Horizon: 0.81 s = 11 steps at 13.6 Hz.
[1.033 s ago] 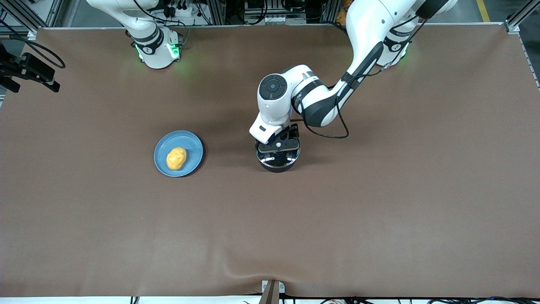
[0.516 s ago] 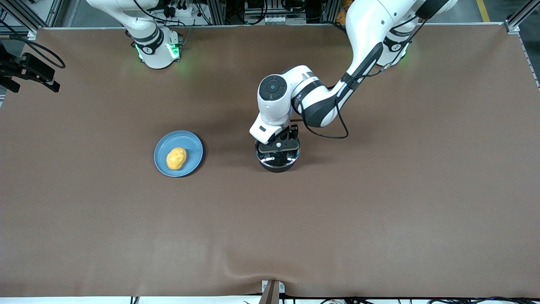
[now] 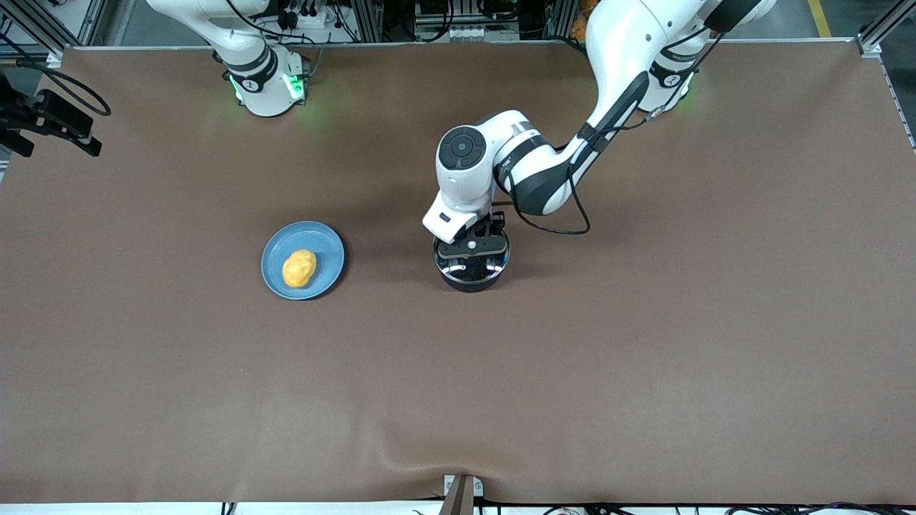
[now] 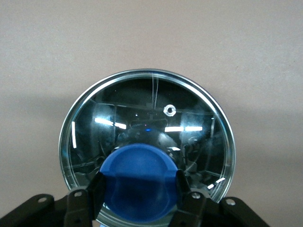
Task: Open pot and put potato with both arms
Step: 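Close the left gripper on the blue lid knob, then lift the glass lid off the saucepan and carry it aside with the left gripper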
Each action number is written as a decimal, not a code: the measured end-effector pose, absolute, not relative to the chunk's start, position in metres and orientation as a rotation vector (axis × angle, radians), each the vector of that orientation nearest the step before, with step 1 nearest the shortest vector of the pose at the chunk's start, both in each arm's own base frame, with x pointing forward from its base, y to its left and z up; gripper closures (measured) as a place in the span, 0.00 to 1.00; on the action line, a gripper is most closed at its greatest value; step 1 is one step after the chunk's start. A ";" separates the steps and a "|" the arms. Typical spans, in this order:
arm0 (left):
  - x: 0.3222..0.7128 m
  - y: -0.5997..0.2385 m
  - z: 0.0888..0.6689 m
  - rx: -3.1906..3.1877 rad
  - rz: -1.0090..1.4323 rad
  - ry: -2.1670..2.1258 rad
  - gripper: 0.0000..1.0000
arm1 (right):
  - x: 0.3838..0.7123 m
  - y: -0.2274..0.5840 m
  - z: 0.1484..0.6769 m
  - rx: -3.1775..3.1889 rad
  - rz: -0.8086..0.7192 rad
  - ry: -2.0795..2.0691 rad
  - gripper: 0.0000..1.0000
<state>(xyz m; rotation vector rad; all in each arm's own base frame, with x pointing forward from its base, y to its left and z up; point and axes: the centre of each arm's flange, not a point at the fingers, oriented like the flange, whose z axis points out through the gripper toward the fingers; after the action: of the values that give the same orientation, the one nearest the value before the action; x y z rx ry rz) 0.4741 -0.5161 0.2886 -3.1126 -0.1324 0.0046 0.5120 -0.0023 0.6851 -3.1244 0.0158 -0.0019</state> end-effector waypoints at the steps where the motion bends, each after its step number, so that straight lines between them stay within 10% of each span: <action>1: 0.474 -0.516 0.292 -3.106 0.007 -0.132 0.40 | 0.512 -0.002 0.685 -3.124 -0.002 0.016 0.00; 11: 0.528 -0.418 0.434 -3.035 -0.114 -0.271 0.40 | 0.513 -0.004 0.684 -3.124 0.002 0.021 0.00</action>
<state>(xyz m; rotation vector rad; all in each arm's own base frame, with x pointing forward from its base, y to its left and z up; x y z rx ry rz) 0.5280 -0.4182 0.4343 -3.0347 -0.2709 -0.1138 0.5130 -0.0041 0.6837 -3.1243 0.0214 0.0024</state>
